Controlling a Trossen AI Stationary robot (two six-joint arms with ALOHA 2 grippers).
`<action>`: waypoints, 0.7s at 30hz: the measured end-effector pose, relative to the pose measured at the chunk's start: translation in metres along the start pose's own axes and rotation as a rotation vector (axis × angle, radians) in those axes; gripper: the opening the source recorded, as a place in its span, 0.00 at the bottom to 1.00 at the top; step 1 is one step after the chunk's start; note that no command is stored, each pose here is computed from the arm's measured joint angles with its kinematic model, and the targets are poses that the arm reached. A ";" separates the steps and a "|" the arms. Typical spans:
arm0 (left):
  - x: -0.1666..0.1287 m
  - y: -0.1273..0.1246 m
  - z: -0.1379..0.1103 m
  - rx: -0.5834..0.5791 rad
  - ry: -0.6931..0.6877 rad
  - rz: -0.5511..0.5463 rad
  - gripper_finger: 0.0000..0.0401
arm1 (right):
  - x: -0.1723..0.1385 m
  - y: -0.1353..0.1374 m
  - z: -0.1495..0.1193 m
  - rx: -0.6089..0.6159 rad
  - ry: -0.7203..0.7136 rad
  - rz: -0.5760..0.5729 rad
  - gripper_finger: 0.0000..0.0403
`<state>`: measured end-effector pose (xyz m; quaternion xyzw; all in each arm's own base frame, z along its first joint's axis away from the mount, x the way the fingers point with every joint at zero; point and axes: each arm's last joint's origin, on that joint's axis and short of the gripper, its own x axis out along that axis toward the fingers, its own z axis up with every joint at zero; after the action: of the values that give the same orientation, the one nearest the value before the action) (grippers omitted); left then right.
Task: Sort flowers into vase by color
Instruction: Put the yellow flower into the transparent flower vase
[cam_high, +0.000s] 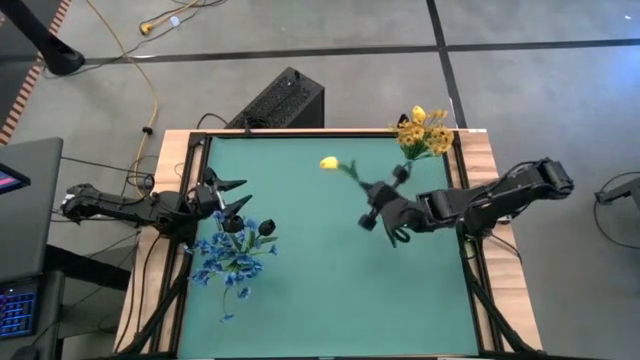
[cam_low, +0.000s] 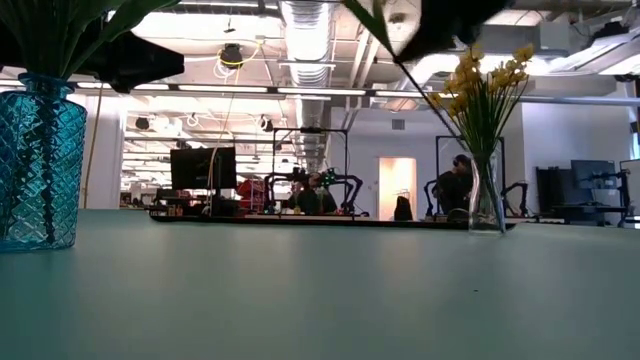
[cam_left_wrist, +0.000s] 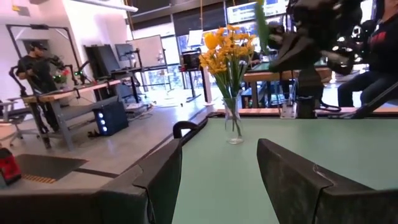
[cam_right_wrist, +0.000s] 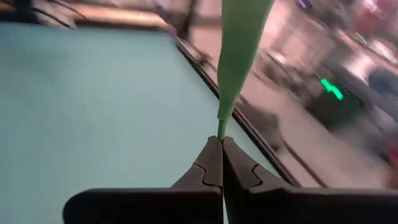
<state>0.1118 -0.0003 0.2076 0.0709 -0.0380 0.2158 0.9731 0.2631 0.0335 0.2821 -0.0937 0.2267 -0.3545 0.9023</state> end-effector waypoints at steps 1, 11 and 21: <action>0.000 0.000 0.000 -0.002 -0.002 0.000 0.50 | 0.000 0.000 0.006 -0.021 -0.032 0.049 0.05; 0.000 0.000 0.000 -0.041 0.003 -0.010 0.50 | 0.015 -0.056 -0.018 0.003 -0.319 0.132 0.05; 0.000 -0.001 -0.006 -0.026 0.036 -0.015 0.50 | -0.031 -0.057 -0.025 -0.074 -0.415 0.068 0.05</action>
<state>0.1125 -0.0007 0.2011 0.0544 -0.0227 0.2091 0.9761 0.1974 0.0128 0.2889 -0.1900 0.0521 -0.2882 0.9371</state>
